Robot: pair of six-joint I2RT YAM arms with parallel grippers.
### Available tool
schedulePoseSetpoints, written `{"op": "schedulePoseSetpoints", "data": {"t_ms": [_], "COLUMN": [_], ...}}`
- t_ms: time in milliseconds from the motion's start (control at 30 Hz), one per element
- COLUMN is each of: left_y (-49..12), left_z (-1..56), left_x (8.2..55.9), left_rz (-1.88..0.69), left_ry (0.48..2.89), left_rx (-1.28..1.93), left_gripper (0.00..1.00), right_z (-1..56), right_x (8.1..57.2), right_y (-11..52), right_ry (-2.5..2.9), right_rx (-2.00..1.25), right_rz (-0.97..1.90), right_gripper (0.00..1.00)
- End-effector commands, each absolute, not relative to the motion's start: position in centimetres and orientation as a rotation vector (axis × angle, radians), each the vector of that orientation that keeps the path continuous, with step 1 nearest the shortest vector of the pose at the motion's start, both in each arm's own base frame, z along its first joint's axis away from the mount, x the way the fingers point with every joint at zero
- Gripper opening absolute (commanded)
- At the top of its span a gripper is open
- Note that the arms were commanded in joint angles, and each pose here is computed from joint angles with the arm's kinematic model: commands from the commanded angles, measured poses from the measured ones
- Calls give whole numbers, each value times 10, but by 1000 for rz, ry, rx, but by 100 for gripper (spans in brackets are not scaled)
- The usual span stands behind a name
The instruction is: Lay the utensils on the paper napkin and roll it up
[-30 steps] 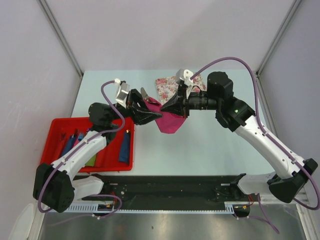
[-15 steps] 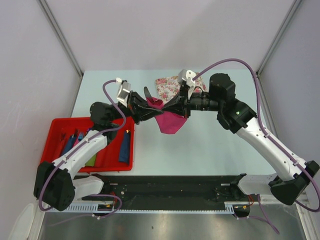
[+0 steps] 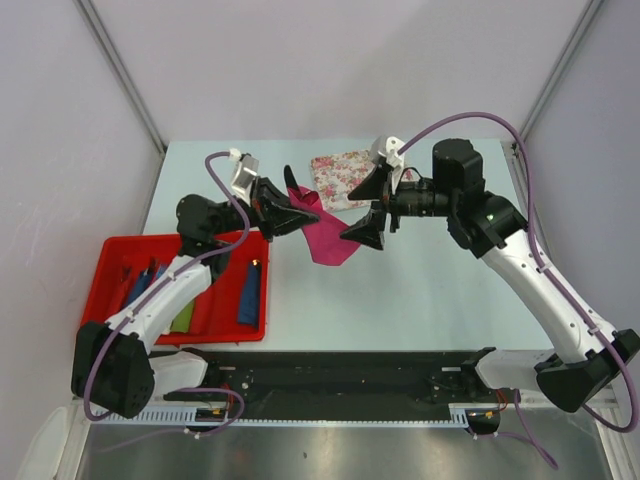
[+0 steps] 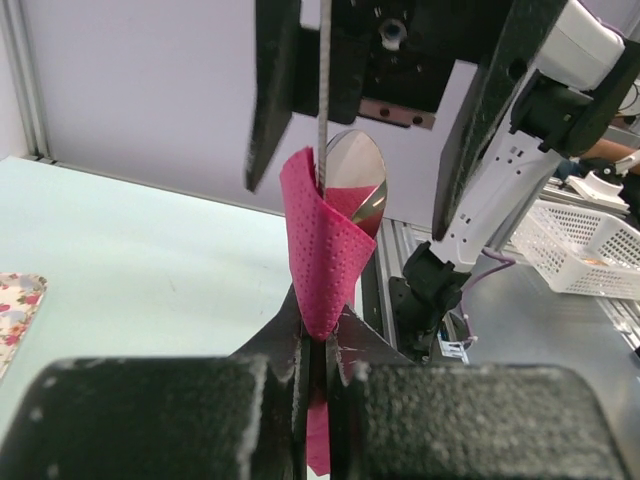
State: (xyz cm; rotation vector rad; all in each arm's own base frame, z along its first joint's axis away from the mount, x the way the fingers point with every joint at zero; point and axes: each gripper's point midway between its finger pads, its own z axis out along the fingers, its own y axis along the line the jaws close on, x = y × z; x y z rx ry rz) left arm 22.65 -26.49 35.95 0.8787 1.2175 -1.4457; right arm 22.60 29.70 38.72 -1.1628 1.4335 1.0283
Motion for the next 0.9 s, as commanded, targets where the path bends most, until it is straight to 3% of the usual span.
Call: {"op": "schedulePoseSetpoints", "data": {"t_ms": [0,267,400,467,500,533,867], "left_y": [-259,-258,-257,-257,-256,-256,-264], "left_z": [387,395,399,400,402,402,403], "left_x": [226,217,212,210,208,207,174], "left_rz": [-1399,-1424,-1430,-1431,-1431,-1433,-1515], "left_ry": [1130,1125,1121,1117,1111,1111,1090], "left_rx": [937,973,973,975,976,977,1034], "left_gripper": [0,0,0,0,0,0,0], "right_z": [365,342,337,335,337,335,333], "right_x": [209,205,204,203,202,202,240], "right_y": [280,273,274,276,277,279,292], "right_ry": [1488,1546,1556,1553,1543,1546,1434], "right_rx": [-1270,-1308,-1326,-1346,-1355,-1366,-1401], "right_rz": [1049,1068,1081,1087,1080,1079,928], "right_gripper": [96,59,32,23,10,3,0]}}
